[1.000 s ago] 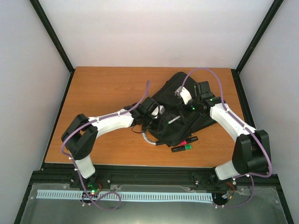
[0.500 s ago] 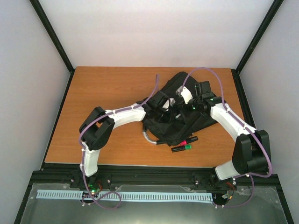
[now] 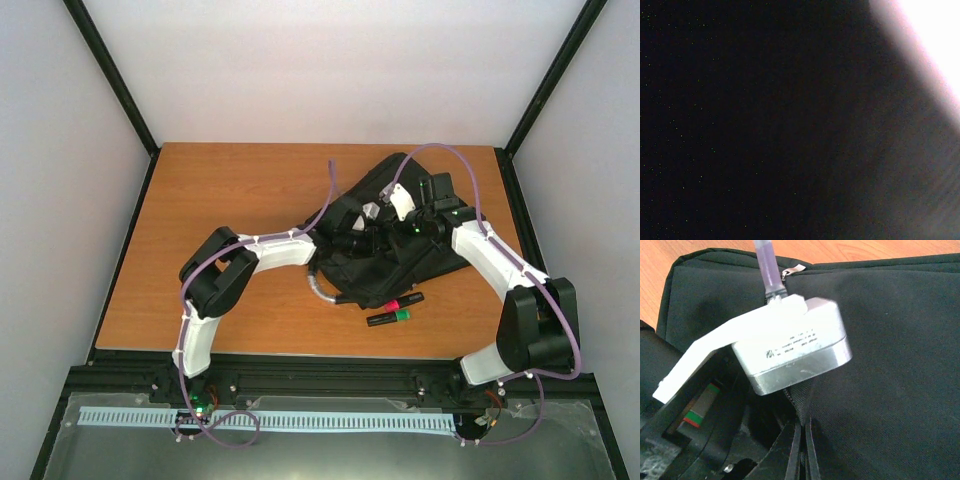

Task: Pack the student bag
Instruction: Place the stationery in the student bag.

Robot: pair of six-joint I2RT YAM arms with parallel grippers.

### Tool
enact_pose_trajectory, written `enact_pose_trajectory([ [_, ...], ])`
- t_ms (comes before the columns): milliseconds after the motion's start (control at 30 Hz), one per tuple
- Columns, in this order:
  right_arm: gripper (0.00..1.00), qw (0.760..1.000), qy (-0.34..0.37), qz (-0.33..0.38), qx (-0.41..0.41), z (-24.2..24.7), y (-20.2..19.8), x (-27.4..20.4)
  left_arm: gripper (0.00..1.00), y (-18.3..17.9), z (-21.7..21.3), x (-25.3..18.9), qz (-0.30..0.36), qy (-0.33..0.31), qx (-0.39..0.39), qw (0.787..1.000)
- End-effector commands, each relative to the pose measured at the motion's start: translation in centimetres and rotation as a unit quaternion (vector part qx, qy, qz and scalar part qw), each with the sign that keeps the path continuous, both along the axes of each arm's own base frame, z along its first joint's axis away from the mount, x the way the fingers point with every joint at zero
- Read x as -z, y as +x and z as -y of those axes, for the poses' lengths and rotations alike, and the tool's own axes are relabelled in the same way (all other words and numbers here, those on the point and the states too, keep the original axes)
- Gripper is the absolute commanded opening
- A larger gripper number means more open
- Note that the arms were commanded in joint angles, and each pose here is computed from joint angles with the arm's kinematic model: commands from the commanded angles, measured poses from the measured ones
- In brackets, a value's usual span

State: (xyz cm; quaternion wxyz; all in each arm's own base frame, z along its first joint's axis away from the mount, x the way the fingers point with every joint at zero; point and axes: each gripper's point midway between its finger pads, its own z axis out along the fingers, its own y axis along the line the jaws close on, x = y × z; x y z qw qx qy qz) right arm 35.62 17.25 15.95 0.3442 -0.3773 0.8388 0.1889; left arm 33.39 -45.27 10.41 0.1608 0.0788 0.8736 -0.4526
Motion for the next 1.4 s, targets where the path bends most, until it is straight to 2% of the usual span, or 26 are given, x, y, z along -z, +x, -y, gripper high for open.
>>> enact_pose_trajectory([
  [0,0.03,0.999,0.026,-0.013,-0.030,-1.3,-1.0,-0.3,0.01,2.4,1.5,-2.9,0.036,-0.085,-0.032,0.995],
  [233,0.03,0.999,0.025,-0.013,-0.029,-1.2,-0.9,-0.2,0.01,2.2,1.2,-3.1,0.037,-0.079,-0.032,0.996],
  [500,0.03,1.000,0.012,-0.014,-0.014,-0.6,-0.4,0.2,0.04,0.3,-1.1,-3.4,0.035,-0.032,-0.023,0.999],
  [700,0.03,1.000,0.011,-0.016,-0.006,-0.2,-0.1,0.4,0.09,-2.6,-4.7,-2.5,0.034,0.030,-0.013,0.999],
  [867,0.03,1.000,0.010,-0.020,-0.004,-0.2,0.0,0.7,0.20,-5.0,-8.7,-2.3,0.068,0.086,0.001,0.994],
  [933,0.03,1.000,0.008,-0.022,-0.003,-0.1,0.0,0.9,0.21,-6.0,-10.3,-2.2,0.081,0.112,0.011,0.990],
  [1033,0.03,1.000,0.007,-0.021,-0.002,0.0,0.1,0.8,0.18,-8.3,-12.0,-0.9,0.083,0.135,0.041,0.987],
  [1200,0.03,1.000,0.007,-0.020,-0.003,0.0,0.1,0.9,0.08,-12.5,-13.4,1.0,0.085,0.146,0.098,0.981],
  [1367,0.03,1.000,0.003,-0.022,-0.001,0.1,0.2,1.2,0.06,-14.5,-12.9,1.6,0.100,0.151,0.126,0.975],
])
